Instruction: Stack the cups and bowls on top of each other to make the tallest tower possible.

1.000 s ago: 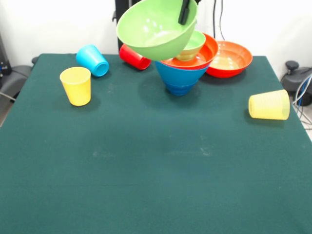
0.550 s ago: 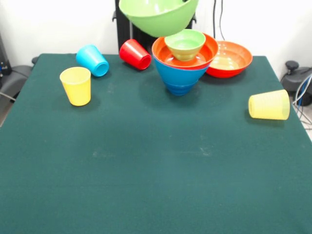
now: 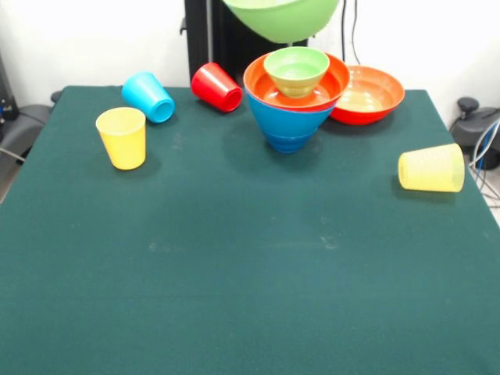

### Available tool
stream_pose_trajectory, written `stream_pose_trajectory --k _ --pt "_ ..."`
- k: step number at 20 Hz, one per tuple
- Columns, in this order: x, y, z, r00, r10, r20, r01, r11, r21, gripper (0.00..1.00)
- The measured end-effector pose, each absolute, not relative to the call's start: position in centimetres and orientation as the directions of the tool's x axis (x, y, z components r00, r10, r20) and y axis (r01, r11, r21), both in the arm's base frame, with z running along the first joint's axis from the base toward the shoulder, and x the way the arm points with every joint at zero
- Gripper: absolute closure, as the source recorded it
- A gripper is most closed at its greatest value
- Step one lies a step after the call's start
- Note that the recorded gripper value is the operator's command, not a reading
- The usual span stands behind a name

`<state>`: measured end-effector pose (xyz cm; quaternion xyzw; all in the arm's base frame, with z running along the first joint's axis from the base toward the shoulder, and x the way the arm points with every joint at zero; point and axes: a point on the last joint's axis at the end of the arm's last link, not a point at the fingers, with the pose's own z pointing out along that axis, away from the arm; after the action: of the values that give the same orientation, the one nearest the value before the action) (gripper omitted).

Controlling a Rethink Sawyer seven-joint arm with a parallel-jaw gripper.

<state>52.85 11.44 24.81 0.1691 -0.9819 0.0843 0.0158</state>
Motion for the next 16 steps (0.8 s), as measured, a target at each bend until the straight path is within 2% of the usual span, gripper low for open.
stream_pose_trajectory --k 16 --pt "45.4 15.5 23.5 -0.92 -0.387 0.063 -0.392 0.911 -0.127 1.0"
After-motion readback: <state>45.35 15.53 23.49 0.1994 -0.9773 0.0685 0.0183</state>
